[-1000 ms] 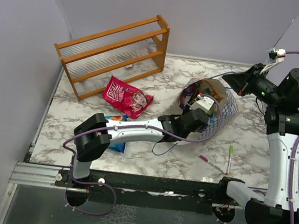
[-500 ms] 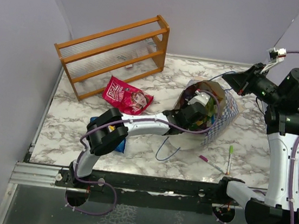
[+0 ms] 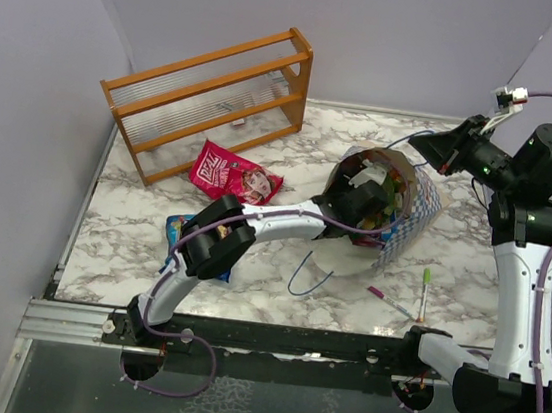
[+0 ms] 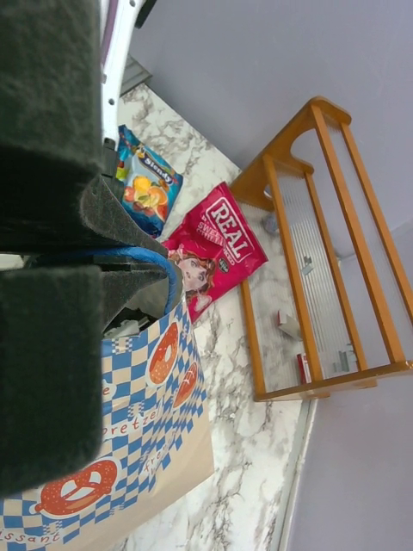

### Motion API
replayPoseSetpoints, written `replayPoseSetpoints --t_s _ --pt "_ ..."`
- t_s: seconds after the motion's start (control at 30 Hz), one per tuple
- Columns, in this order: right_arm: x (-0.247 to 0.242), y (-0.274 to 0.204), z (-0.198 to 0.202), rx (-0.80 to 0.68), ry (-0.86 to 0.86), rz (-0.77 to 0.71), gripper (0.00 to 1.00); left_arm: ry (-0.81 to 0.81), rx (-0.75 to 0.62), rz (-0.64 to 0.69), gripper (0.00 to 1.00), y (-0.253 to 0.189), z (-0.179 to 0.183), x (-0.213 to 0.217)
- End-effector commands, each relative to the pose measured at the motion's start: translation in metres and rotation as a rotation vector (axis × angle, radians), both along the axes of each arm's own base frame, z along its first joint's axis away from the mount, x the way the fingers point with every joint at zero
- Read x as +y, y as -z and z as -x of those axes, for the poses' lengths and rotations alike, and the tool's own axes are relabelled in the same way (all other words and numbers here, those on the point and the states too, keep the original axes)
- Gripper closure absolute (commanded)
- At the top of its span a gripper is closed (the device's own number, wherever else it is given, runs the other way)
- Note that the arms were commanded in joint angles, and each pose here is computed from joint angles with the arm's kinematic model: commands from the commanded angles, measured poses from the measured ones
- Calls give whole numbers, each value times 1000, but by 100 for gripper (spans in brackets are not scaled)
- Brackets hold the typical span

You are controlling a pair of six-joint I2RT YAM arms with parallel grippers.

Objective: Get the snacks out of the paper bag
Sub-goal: Take out the snack from the paper bag.

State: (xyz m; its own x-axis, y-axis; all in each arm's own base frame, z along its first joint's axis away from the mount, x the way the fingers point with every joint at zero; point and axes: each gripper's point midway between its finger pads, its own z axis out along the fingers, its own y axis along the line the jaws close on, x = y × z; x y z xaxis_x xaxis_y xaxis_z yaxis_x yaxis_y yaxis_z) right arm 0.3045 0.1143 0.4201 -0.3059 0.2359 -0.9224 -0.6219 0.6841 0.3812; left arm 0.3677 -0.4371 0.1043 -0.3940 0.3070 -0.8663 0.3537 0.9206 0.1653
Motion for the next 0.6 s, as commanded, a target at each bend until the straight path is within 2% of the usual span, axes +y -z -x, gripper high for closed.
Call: replayPoseSetpoints --t_s 0.0,0.3,0.43,0.5,0.57 --pt "3 -24 5 -79 -26 -1 99 -82 -18 -15 39 -8 -20 12" --pt "3 -24 4 -79 -29 -1 99 -86 -45 -29 39 2 -44 2" --pt "3 -27 5 -85 -28 2 99 -104 -72 -90 41 18 -63 7" --pt "3 -27 5 -85 -30 2 99 -111 -85 -125 47 19 -73 11" --pt "3 -26 6 -84 -29 4 99 -115 -103 -155 61 16 -79 15"
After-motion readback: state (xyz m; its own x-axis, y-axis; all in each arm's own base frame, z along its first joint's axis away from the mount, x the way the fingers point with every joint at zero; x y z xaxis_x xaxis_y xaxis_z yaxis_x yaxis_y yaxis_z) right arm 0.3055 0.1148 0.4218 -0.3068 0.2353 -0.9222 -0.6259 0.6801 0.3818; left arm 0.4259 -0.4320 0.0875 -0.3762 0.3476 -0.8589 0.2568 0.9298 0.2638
